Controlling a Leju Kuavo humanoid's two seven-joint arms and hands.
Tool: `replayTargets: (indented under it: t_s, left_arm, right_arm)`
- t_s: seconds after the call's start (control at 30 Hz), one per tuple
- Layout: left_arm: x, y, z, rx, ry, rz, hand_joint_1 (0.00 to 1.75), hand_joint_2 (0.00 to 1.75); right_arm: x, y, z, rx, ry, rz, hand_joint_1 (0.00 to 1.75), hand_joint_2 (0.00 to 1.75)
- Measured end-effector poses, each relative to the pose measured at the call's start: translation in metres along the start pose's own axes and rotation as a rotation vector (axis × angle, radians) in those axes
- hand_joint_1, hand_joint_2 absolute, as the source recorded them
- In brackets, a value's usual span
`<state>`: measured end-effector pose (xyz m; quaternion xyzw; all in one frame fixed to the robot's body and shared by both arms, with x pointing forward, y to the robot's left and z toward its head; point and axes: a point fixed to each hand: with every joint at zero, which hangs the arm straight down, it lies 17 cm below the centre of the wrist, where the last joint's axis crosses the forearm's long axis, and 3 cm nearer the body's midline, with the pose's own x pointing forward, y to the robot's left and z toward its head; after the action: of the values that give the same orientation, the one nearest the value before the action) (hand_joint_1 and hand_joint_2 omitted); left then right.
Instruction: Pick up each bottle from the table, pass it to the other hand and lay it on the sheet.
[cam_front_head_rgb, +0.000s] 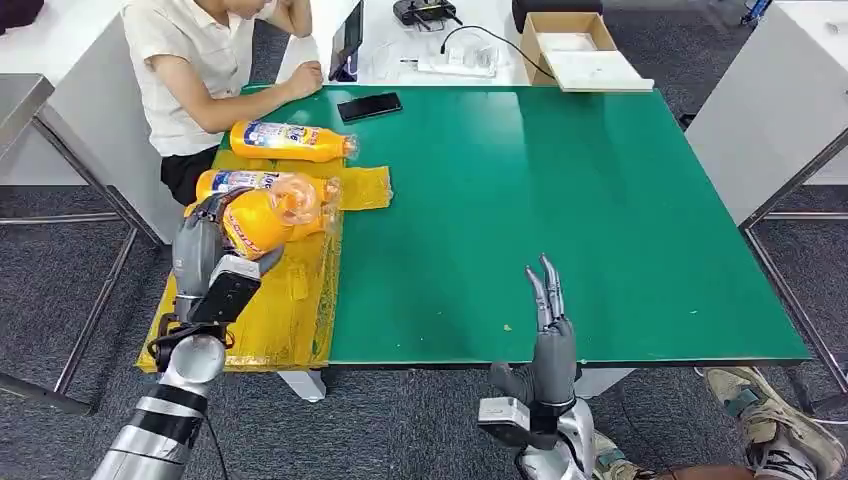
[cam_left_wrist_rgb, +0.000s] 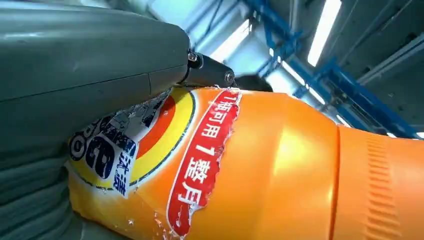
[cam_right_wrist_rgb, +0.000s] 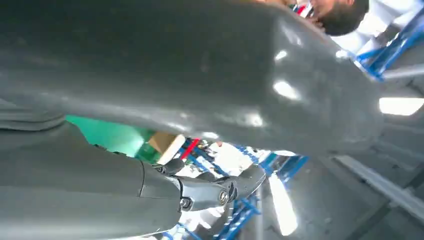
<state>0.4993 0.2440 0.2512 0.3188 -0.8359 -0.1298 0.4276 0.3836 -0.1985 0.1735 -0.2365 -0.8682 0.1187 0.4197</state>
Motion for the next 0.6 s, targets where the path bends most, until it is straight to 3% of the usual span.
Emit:
replayTargets:
  t_s: [0.1,0.27,0.4,0.6]
  left_arm:
    - [-0.017,0.0,-0.011,-0.013,-0.009,-0.195,1.75,1.75]
    - [-0.078,-0.027,-0.02,-0.189,0.061,-0.441,1.75,1.75]
    - [-0.111,-0.065,0.004,-0.398,0.13,-0.456,1.68,1.75]
    - [-0.131,-0.122,0.055,-0.713,0.174,-0.499,1.75,1.75]
  right_arm:
    - [-0.004,-0.002,-0.005,-0.021,0.02,-0.03,0.0,0.0]
    - [-0.001,0.007,-0.014,-0.015,0.014,-0.063,0.0,0.0]
    - [0.0,0.015,-0.015,0.004,0.008,-0.075,0.0,0.0]
    - [0.001,0.021,-0.016,0.026,0.004,-0.09,0.0,0.0]
